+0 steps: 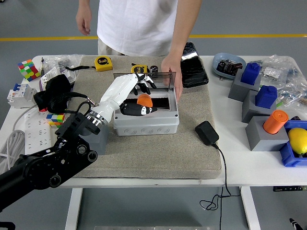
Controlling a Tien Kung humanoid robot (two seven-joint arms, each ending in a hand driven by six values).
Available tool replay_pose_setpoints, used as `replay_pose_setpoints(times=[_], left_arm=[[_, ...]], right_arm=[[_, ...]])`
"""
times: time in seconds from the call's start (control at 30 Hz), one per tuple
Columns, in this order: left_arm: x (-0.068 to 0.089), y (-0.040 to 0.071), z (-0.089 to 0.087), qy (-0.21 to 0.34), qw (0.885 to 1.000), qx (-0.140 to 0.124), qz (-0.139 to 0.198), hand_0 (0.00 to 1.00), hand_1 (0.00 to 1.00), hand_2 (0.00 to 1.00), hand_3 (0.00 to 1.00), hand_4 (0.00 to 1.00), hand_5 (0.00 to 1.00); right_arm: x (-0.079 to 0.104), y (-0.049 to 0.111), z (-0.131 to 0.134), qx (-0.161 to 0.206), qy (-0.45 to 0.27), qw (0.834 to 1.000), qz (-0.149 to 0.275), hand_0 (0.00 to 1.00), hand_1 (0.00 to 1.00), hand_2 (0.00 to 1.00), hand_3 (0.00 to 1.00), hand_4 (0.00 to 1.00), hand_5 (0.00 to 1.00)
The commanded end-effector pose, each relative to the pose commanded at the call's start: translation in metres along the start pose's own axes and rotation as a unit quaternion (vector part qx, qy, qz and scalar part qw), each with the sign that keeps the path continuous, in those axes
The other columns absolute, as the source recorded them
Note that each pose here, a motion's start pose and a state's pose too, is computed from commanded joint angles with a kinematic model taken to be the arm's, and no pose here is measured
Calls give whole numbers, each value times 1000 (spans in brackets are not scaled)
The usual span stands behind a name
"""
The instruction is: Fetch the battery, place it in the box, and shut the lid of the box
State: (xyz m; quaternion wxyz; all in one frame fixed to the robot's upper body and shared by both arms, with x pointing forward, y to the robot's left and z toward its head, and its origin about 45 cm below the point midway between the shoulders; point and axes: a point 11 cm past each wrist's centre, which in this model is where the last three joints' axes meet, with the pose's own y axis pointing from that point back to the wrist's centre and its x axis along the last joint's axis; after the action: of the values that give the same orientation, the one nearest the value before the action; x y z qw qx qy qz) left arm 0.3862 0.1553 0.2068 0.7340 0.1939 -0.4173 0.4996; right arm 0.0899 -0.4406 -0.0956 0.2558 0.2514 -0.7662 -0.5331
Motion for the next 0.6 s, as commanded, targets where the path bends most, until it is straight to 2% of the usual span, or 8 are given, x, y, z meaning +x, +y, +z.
replay_pose_setpoints(times=[0.03, 0.2, 0.23, 0.4, 0.43, 0.6], left_arm=[[1, 1, -1, -3, 1000, 5, 2, 189, 340, 344, 467, 998, 162], [9, 5, -9, -11, 1000, 23, 9, 189, 340, 344, 467, 998, 162], [11, 6, -12, -14, 999, 27, 10, 189, 413, 392, 507, 998, 160], [15, 14, -22, -21, 999, 45, 8, 189, 413, 392, 507, 998, 160], [16, 16, -24, -21, 999, 48, 7, 185, 461, 428, 520, 998, 203], [16, 26, -28, -24, 998, 57, 0, 185, 461, 428, 520, 998, 203]], right_arm=[[0, 0, 0, 0, 0, 1000, 0, 625, 646, 644, 555, 955, 499], [0, 0, -1, 1, -1, 1000, 0, 625, 646, 644, 555, 955, 499], [0, 0, -1, 1, -1, 1000, 0, 626, 647, 644, 554, 955, 499], [1, 0, -1, 1, -2, 1000, 0, 626, 647, 644, 554, 955, 499], [1, 0, -1, 1, -2, 1000, 0, 626, 647, 644, 555, 955, 499], [1, 0, -2, 2, -2, 1000, 1, 626, 647, 644, 555, 955, 499]])
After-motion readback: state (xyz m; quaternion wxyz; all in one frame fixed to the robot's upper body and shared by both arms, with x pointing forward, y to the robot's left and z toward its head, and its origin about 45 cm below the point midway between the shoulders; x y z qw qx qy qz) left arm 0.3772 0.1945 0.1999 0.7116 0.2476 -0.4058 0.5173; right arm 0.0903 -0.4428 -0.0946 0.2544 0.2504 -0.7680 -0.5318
